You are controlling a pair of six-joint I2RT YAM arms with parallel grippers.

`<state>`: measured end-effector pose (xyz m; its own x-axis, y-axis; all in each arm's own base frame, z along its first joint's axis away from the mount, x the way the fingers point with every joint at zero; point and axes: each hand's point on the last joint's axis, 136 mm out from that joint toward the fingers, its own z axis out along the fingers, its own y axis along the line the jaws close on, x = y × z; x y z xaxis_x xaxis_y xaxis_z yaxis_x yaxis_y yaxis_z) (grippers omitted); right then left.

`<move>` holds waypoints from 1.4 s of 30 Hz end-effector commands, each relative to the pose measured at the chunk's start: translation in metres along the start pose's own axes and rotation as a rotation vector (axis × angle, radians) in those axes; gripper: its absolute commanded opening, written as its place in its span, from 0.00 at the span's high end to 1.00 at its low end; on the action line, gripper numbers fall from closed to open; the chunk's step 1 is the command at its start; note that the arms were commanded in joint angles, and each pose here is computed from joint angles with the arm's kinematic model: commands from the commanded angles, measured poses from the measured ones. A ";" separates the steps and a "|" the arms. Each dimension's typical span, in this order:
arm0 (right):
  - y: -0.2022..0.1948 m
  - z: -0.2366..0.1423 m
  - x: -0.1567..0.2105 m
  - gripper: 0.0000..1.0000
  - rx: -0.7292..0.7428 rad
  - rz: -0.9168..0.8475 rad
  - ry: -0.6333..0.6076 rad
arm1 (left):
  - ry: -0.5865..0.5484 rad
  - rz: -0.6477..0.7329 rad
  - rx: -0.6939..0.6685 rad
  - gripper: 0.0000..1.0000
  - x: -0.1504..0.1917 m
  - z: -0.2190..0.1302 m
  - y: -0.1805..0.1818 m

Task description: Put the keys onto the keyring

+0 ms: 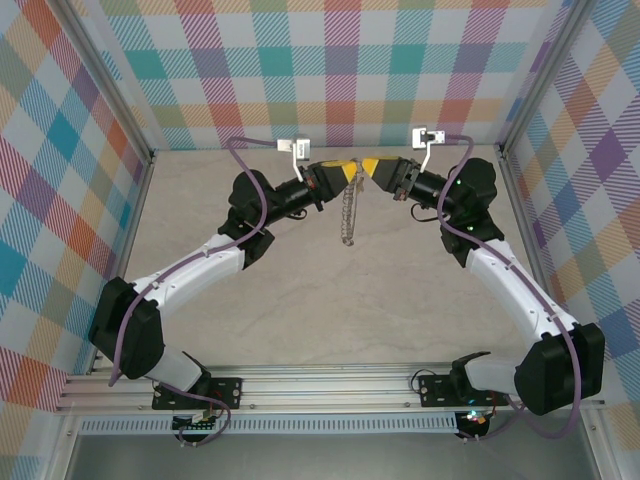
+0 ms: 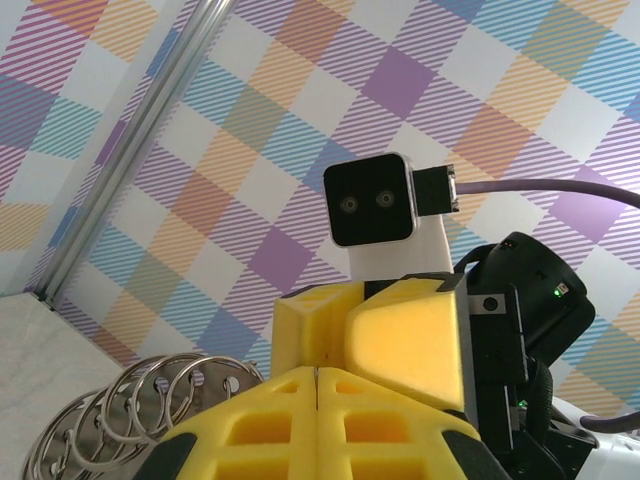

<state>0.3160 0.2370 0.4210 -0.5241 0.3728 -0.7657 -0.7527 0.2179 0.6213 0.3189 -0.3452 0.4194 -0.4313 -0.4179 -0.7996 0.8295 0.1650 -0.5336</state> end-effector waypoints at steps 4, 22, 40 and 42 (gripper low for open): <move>0.011 0.000 -0.005 0.82 -0.043 -0.026 -0.005 | -0.070 0.050 0.073 1.00 -0.027 0.003 -0.026; -0.001 0.000 0.015 0.94 -0.034 0.016 0.027 | -0.077 0.042 0.073 1.00 -0.028 0.005 -0.025; 0.000 0.006 0.037 0.88 -0.052 0.049 0.058 | -0.092 0.031 0.067 1.00 -0.029 0.005 -0.023; 0.001 0.007 0.038 0.88 -0.055 0.049 0.061 | -0.092 0.032 0.068 1.00 -0.029 0.005 -0.023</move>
<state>0.3132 0.2459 0.4002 -0.5513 0.3734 -0.7461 -0.7389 0.1967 0.6445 0.3251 -0.3477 0.4135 -0.4585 -0.4223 -0.7820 0.8091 0.1656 -0.5638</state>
